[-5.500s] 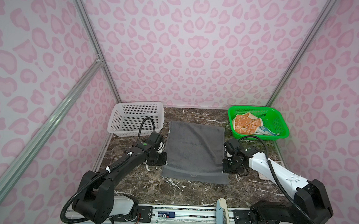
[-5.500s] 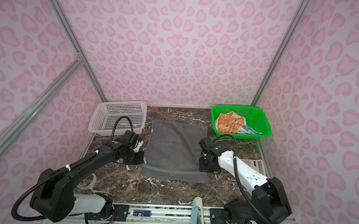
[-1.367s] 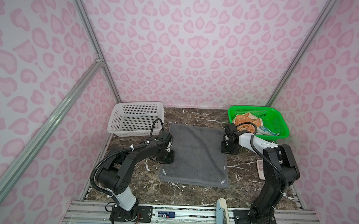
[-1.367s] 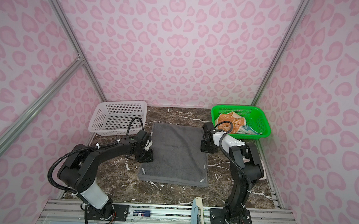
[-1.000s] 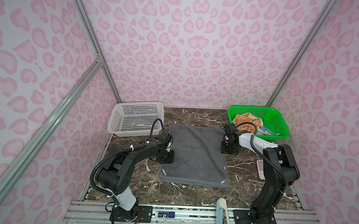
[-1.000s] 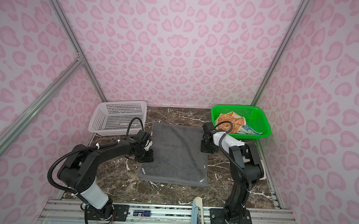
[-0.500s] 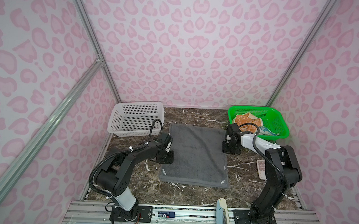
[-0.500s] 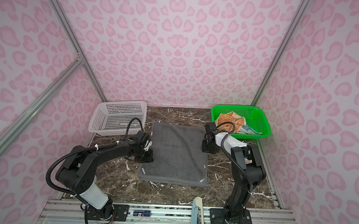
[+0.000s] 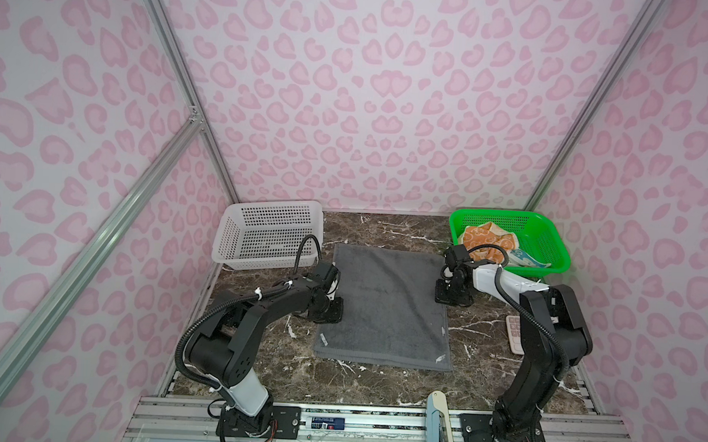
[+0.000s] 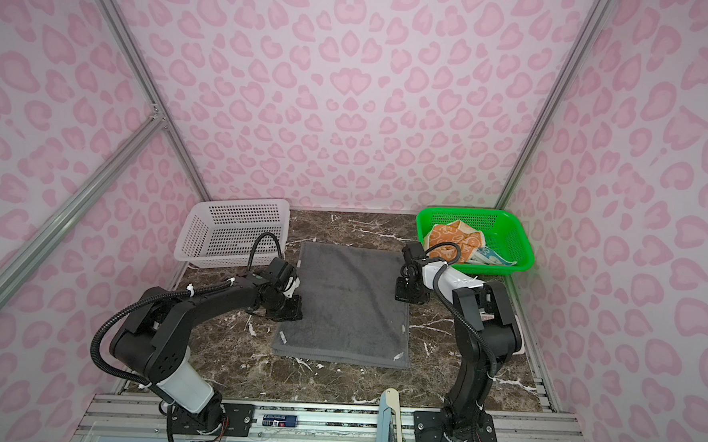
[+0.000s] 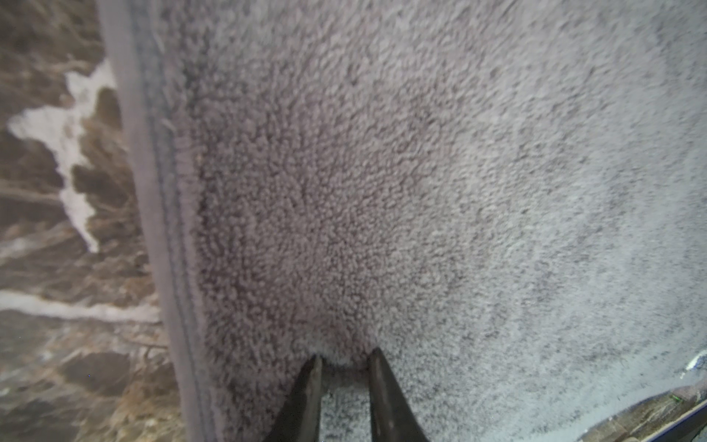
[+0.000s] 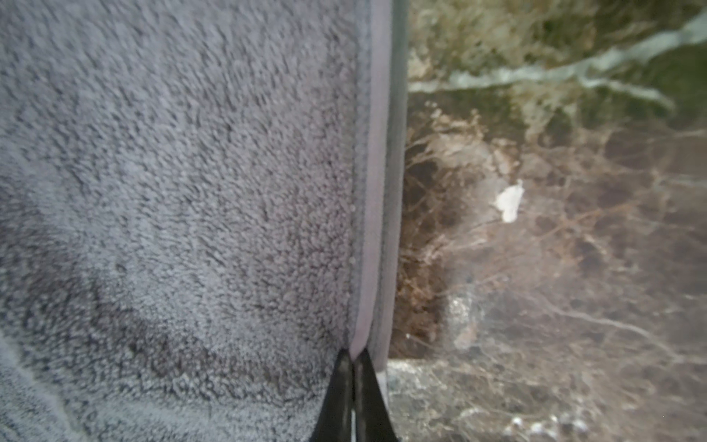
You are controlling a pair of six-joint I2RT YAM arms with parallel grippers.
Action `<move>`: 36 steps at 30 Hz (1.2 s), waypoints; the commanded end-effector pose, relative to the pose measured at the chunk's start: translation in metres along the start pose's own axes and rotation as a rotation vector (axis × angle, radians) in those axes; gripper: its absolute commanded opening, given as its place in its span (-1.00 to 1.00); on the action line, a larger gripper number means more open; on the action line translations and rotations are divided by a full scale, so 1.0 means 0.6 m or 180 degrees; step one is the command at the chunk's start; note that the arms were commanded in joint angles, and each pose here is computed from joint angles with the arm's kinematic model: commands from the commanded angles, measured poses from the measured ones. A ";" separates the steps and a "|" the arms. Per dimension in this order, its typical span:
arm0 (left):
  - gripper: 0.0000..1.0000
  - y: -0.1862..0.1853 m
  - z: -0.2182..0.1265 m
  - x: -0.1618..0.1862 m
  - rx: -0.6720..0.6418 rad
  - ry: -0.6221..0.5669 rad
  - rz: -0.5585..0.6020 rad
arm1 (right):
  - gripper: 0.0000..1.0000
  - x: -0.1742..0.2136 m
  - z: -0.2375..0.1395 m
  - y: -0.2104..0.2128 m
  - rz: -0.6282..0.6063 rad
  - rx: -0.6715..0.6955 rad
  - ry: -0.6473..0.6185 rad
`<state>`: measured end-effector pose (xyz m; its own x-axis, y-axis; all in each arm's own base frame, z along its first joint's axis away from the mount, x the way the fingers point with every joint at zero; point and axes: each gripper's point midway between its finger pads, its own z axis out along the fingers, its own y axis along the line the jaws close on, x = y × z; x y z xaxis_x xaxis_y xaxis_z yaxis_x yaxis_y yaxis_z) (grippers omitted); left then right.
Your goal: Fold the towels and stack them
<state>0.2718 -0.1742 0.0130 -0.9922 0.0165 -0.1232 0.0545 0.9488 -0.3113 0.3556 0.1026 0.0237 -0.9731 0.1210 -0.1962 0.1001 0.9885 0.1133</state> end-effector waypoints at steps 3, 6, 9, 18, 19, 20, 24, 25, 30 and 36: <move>-0.51 0.028 0.012 0.044 -0.0193 0.0302 -0.0085 | -1.00 -0.001 -0.008 -0.046 -0.0073 0.0448 0.0001; -0.51 0.033 0.013 0.053 -0.0211 0.0335 -0.0102 | -1.00 -0.007 -0.009 -0.058 -0.0072 0.0511 -0.0025; -0.51 0.036 0.014 0.059 -0.0213 0.0358 -0.0121 | -1.00 -0.012 -0.007 -0.055 -0.0080 0.0480 -0.0019; -0.51 0.038 0.006 0.084 -0.0152 0.0377 -0.0213 | -0.58 -0.037 -0.024 -0.021 -0.0172 0.0164 -0.0187; -0.50 0.039 0.004 0.087 -0.0146 0.0369 -0.0225 | -0.55 -0.044 -0.028 -0.016 -0.0192 0.0130 -0.0226; -0.50 0.038 0.001 0.088 -0.0130 0.0350 -0.0227 | -0.54 -0.055 -0.035 -0.009 -0.0217 0.0087 -0.0280; -0.45 0.020 -0.027 0.055 -0.0070 0.0115 -0.0092 | -0.51 -0.095 -0.056 0.022 -0.0387 0.0025 -0.0447; -0.43 0.012 -0.037 0.041 -0.0047 0.0029 -0.0046 | -0.51 -0.104 -0.059 0.030 -0.0417 0.0017 -0.0485; -0.29 -0.042 -0.089 -0.059 0.0089 -0.0442 0.0221 | -0.47 -0.148 -0.048 0.071 -0.0487 -0.0109 -0.0610; -0.31 -0.069 -0.066 -0.166 0.0076 -0.0621 0.0357 | -0.52 -0.180 -0.012 0.130 -0.0661 -0.0177 -0.0593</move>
<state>0.3463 -0.2007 0.0806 -0.9468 0.0340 -0.3200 0.1460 0.9315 -0.3330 0.4632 0.1545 0.0686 -0.9122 -0.0376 -0.4079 -0.0861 0.9911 0.1013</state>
